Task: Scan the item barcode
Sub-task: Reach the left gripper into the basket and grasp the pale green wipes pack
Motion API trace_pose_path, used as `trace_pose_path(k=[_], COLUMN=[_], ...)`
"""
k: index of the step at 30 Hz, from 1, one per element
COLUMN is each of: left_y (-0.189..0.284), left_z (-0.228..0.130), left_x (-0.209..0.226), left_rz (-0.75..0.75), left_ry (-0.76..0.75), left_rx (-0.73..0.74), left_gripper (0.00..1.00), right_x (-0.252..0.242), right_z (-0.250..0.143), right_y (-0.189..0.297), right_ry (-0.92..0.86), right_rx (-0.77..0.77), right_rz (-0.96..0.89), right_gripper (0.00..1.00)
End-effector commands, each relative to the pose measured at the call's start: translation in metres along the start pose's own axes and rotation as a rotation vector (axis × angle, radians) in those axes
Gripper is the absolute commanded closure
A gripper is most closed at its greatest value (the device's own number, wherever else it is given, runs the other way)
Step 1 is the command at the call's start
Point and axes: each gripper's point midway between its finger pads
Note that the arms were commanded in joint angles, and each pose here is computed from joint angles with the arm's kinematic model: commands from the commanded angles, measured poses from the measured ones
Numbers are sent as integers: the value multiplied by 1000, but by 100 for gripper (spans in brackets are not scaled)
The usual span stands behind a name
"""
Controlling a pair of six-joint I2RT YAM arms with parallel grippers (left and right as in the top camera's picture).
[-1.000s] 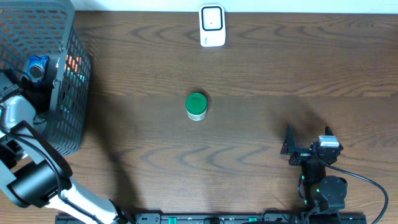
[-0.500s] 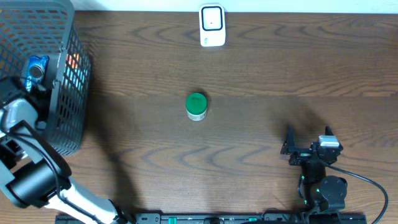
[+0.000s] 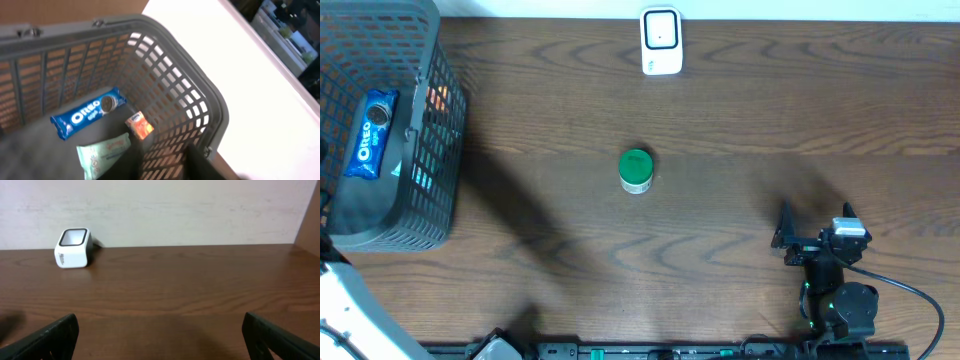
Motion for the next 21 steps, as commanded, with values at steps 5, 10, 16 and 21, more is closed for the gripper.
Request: trace_pose_path(k=[5,10,16,21], left_y=[-74,-117,-174,-202], left_z=[-55,-66,-140,-181], left_x=[29,52,73,83], left_rz=[2,19,-52,-103], left_ry=[-355,-489,-763,-859], left_rx=[232,264,483,573], left_gripper=[2,2,2,2], right_x=[-1,-1,-1,-1], right_z=[0,0,0,0], right_y=[0,0,0,0], right_ry=[7,7,7,8], right_rx=[0,0,0,0], right_rz=[-3,-3,-3,-3], right_gripper=[1,1,1,1])
Point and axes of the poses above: each gripper's point midway between its finger pads, its own y axis back along the fingers, its own x axis along the line the jaws close on, z = x × y, and after that the axes turned 6 degrees about -y, right-handed
